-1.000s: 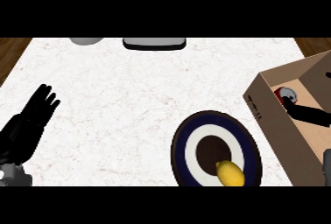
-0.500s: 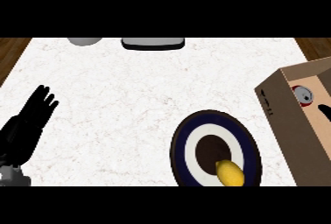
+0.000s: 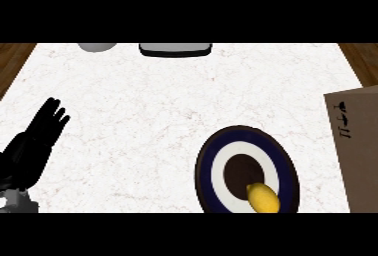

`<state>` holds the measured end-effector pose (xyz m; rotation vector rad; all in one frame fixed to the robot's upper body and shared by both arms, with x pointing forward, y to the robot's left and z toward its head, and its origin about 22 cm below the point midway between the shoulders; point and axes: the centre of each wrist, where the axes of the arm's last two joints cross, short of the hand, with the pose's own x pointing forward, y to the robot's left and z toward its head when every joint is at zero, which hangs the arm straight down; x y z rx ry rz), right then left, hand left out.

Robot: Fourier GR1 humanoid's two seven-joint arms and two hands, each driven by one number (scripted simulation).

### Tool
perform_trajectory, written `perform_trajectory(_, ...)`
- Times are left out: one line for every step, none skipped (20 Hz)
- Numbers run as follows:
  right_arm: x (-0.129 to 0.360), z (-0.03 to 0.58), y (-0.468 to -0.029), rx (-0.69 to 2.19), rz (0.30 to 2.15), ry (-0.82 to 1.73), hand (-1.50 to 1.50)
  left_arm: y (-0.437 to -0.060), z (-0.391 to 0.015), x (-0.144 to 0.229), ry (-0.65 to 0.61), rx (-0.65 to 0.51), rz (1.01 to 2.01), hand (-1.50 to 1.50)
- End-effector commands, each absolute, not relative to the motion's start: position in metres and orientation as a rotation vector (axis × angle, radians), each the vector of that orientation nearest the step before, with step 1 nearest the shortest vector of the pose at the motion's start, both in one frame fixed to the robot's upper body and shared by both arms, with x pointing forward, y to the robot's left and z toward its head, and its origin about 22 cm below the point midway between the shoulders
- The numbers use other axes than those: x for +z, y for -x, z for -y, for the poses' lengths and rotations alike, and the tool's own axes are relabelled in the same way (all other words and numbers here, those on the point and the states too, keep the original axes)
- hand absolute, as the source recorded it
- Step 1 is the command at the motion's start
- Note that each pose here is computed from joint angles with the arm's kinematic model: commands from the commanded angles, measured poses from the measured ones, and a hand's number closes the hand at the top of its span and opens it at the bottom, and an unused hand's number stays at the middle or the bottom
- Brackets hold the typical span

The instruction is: Pick the can from the plate and place it in the cardboard box

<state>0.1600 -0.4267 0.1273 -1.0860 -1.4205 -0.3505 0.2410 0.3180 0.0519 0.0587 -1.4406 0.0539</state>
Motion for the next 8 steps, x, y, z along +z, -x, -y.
perform_trajectory(0.14, 0.45, -0.137, -0.334, 1.456, 1.044, -1.5, -0.242, -0.34, 0.055, -0.083, 0.046, 1.439, 0.0)
perform_trajectory(0.127, 0.458, -0.122, -0.327, 1.447, 1.065, -1.5, -0.238, -0.328, 0.06, -0.063, 0.03, 1.433, 0.0)
perform_trajectory(0.133, 0.467, -0.114, -0.322, 1.472, 1.06, -1.5, -0.234, -0.323, 0.051, -0.064, 0.037, 1.436, 0.0)
perform_trajectory(0.107, 0.468, -0.105, -0.34, 1.463, 1.044, -1.5, -0.262, -0.315, 0.054, -0.064, 0.074, 1.424, 0.0)
perform_trajectory(0.121, 0.469, -0.117, -0.347, 1.459, 1.053, -1.5, -0.25, -0.316, 0.033, -0.039, 0.049, 1.436, 0.0)
perform_trajectory(0.137, 0.469, -0.099, -0.281, 1.46, 1.054, -1.5, -0.248, -0.318, 0.051, -0.055, 0.053, 1.438, 0.0)
perform_trajectory(0.133, 0.48, -0.106, -0.297, 1.44, 1.054, -1.5, -0.24, -0.324, 0.052, -0.066, 0.057, 1.435, 0.0)
perform_trajectory(0.121, 0.474, -0.097, -0.314, 1.428, 1.061, -1.5, -0.229, -0.32, 0.04, -0.067, 0.051, 1.426, 0.0)
